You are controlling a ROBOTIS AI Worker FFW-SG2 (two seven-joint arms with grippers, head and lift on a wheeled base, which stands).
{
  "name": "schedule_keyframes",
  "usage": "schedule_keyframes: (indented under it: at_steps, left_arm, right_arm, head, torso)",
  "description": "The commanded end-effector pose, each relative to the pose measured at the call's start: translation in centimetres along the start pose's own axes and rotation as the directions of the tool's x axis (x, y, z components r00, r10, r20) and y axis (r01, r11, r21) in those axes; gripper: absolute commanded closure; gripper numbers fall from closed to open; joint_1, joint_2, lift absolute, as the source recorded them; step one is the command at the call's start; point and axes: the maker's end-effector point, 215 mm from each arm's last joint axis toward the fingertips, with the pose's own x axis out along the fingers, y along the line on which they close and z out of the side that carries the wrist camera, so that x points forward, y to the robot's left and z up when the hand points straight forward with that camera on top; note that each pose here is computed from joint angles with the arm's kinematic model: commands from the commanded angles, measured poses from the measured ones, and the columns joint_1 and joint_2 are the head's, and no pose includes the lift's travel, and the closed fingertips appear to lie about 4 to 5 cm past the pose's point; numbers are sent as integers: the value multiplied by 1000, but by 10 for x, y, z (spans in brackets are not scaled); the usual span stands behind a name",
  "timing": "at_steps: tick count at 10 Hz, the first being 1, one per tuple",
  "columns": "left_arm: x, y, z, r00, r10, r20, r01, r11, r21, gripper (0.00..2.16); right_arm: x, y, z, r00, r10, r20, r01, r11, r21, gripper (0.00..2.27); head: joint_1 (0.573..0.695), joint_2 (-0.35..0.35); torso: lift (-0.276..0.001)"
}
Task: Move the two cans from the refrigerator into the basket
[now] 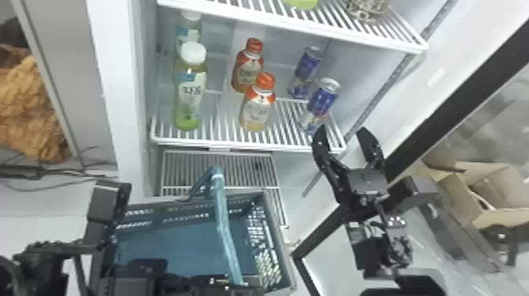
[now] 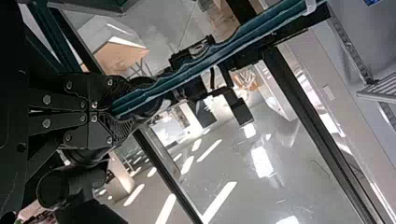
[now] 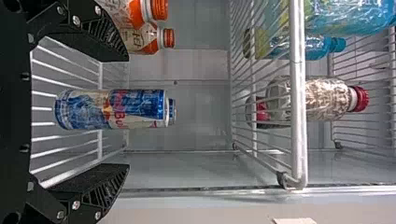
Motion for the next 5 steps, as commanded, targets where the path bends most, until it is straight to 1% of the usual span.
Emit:
schedule_keyframes:
  at_steps: [1,5]
  left_arm:
    - [0,-1,1,1000,-4,3,4,1000,2,1190]
    - [0,-1,5,1000,-9,11,9,1000,6,1190]
  right_arm:
    - [9,2,-6,1000,5,-3,-5,1000,4,211]
    - [37,5,-24,1000,16,-14,-16,1000,14,211]
  head:
    - [695,-350]
    - [695,-350]
  torso:
    - [-266]
    - [-266]
